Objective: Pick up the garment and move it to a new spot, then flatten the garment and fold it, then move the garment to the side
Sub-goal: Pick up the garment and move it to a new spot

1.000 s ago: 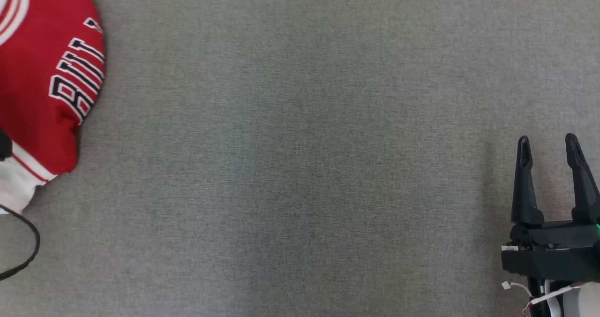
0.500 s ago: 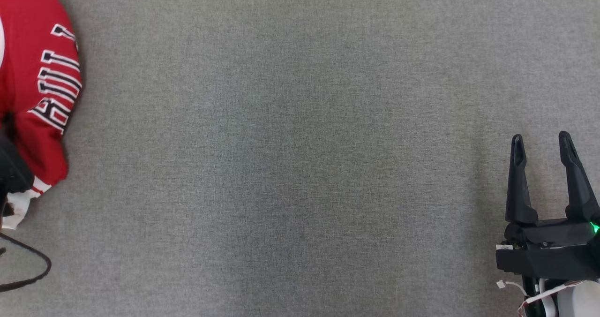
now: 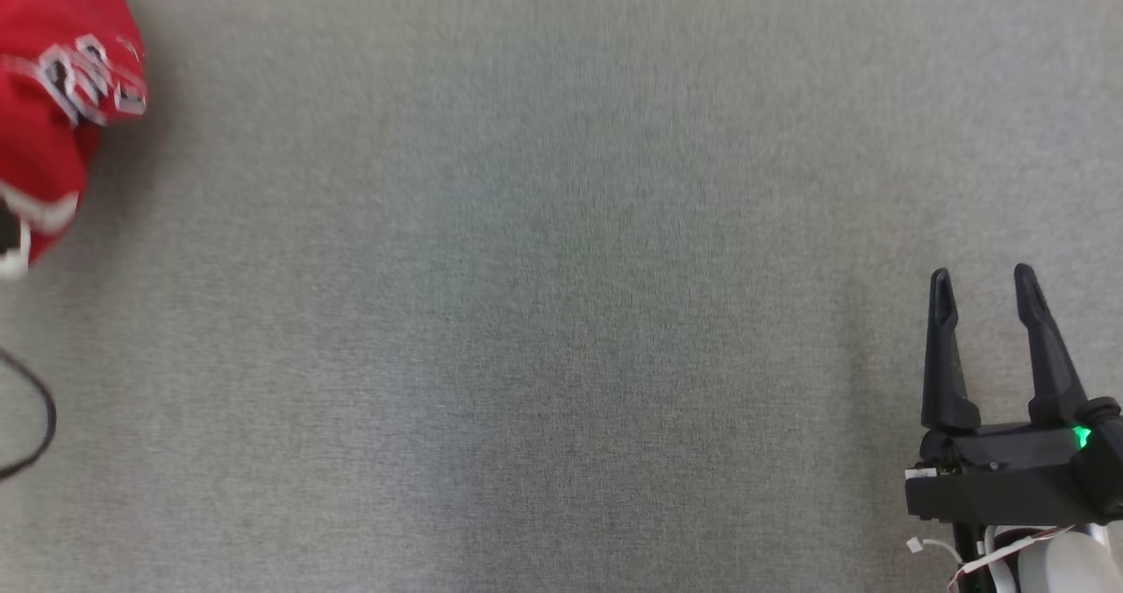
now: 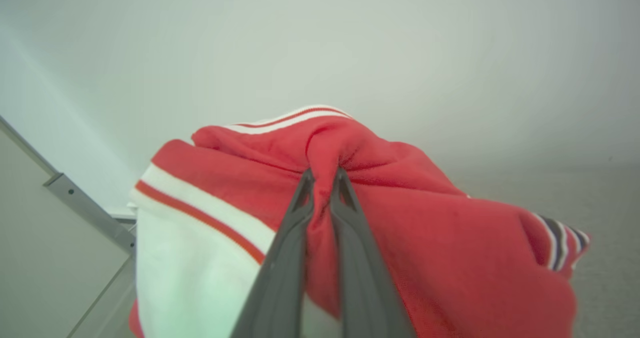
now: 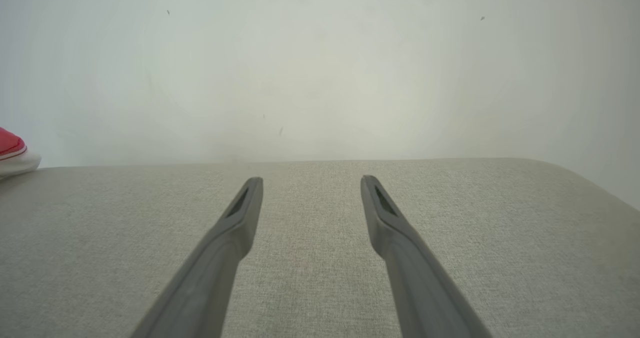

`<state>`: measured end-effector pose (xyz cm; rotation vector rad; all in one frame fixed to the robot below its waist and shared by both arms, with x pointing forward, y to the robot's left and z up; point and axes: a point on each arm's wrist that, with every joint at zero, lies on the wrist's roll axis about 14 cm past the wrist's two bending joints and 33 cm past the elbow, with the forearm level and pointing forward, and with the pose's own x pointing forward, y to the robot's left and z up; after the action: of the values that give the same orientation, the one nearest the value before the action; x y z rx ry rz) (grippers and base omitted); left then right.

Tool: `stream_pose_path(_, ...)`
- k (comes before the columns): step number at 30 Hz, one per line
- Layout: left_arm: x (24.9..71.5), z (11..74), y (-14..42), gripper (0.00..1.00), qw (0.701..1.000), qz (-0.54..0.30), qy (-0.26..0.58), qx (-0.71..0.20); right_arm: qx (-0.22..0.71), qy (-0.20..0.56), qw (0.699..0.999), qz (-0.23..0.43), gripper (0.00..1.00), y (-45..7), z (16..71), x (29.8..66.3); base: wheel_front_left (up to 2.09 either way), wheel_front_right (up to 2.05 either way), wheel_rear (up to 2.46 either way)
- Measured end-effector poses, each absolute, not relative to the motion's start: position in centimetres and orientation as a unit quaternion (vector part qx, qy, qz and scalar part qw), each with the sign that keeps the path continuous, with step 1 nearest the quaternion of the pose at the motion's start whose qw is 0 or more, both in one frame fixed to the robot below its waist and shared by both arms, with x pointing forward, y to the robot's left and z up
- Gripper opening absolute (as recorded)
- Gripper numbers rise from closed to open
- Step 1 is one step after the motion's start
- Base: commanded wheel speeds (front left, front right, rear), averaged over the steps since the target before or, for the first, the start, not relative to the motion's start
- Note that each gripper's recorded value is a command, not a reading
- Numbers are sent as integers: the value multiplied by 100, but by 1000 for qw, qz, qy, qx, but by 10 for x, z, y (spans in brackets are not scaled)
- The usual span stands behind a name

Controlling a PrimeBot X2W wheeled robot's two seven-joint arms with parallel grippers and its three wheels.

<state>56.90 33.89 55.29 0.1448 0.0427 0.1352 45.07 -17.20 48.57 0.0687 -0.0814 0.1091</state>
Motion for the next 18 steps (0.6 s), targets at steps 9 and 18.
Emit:
stream_pose_path(9, 567, 719, 256, 0, 978, -35, -174, 113, 53, -77, 994, 54, 100, -167, 518, 434, 0, 0, 0)
stream_pose_path(18, 553, 781, 133, 0, 948, -170, -251, 100, 65, -85, 994, 24, 100, -186, 527, 416, 0, 0, 0)
